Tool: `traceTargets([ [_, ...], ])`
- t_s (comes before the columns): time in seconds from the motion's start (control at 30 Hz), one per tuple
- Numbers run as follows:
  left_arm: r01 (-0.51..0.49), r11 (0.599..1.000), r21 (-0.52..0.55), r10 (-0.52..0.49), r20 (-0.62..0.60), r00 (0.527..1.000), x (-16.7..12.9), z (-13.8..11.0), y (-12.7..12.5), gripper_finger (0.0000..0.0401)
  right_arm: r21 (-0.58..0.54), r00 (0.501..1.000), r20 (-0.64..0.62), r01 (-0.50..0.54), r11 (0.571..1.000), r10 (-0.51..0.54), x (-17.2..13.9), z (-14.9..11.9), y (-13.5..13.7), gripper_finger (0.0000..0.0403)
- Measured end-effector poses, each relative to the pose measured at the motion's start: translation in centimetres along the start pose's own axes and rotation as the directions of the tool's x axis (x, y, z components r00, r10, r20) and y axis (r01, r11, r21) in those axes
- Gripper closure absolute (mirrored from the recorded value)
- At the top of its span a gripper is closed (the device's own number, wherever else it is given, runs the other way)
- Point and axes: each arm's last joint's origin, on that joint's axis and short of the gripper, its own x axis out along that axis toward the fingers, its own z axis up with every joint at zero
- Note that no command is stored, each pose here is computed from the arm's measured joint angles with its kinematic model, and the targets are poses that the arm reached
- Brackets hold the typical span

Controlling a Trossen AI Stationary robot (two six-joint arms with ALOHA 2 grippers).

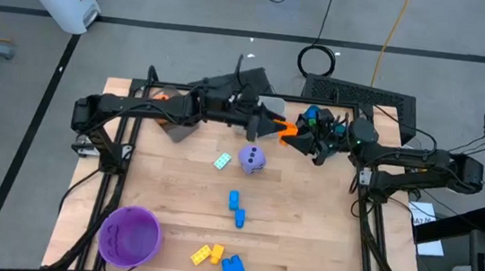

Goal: Pick & Place Toys
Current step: Put the orange game piece into the blue bin

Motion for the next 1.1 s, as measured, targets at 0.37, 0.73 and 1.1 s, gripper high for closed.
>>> traceTargets([
  [0.37,0.091,0.993,0.078,-0.1,0.125,0.987,-3.1,4.5,0.1,0.0094,0.003,0.977,-0.128,0.171,0.985,-0.17,-1.4,-0.4,-0.6,0.0277],
  [0.73,0.075,0.994,0.082,-0.084,0.114,0.99,-3.4,4.6,0.2,0.0093,-0.221,0.524,-0.173,0.805,0.551,-0.834,-8.2,-0.6,-2.2,0.0277],
  [1.1,0.067,0.993,0.093,-0.078,0.119,0.99,-3.3,4.6,0.2,0.0093,-0.358,0.095,-0.258,0.915,0.186,-0.962,-12.0,-0.9,-5.7,0.0277],
])
